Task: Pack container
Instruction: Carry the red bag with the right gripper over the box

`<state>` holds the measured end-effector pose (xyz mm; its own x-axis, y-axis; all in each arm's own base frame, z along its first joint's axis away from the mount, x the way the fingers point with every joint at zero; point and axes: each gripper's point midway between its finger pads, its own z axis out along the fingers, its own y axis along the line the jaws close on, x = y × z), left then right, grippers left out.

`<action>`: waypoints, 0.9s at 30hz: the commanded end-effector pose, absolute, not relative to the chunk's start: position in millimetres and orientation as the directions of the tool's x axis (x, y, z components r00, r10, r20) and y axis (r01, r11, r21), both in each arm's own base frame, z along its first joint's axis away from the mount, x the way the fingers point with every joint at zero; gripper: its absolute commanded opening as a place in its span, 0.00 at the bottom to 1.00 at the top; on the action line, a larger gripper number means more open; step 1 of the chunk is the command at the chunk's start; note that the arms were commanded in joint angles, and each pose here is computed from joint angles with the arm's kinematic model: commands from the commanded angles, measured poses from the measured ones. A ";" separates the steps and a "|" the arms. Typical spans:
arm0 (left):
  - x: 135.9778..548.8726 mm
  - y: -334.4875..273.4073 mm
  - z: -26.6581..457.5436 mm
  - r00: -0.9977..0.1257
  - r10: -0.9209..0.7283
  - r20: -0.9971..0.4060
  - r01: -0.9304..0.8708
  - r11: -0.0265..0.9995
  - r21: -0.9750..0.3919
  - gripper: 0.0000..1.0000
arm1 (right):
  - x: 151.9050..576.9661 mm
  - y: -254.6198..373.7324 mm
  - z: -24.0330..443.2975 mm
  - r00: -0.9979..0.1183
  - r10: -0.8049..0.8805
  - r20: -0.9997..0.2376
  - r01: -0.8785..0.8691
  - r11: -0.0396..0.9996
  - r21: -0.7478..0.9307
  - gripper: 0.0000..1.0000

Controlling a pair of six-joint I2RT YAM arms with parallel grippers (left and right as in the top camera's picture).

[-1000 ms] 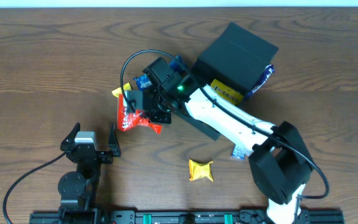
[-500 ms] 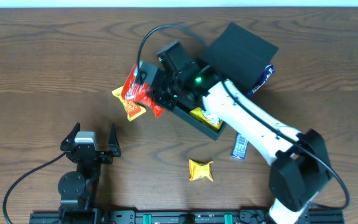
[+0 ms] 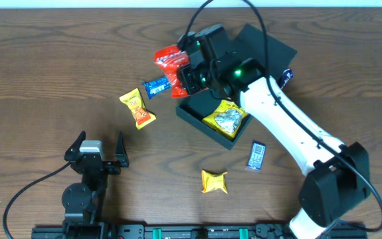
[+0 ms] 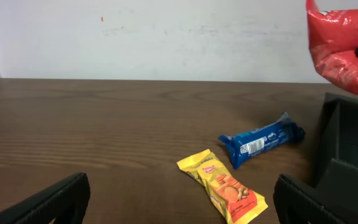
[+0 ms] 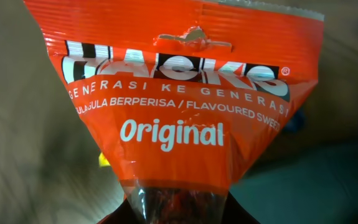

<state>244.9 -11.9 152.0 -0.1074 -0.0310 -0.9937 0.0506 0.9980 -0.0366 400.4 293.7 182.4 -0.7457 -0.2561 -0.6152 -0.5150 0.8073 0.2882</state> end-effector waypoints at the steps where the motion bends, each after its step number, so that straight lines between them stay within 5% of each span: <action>1: 243.7 -13.3 135.3 -0.163 -0.032 -0.986 0.057 0.997 -0.041 0.95 | 410.8 274.0 194.8 -0.803 -0.071 -0.591 -0.319 0.889 0.328 0.21; 9: 243.7 -13.3 135.4 -0.162 -0.032 -0.986 0.057 0.997 -0.042 0.95 | 405.7 235.4 185.6 -0.845 0.182 -0.502 0.014 0.947 0.320 0.19; 17: 243.7 -13.3 135.4 -0.162 -0.032 -0.986 0.057 0.997 -0.042 0.95 | 391.8 202.1 164.7 -0.787 0.468 -0.402 0.365 0.879 0.308 0.25; 27: 243.7 -13.3 135.3 -0.163 -0.032 -0.986 0.057 0.997 -0.042 0.95 | 374.4 201.3 117.2 -0.777 0.527 -0.345 0.443 0.846 0.296 0.27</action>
<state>244.9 -11.9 151.9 -0.1077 -0.0310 -0.9937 0.0506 0.9980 -0.0366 378.3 201.8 110.7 -0.8020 0.4955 -0.3336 0.4177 0.8645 0.2797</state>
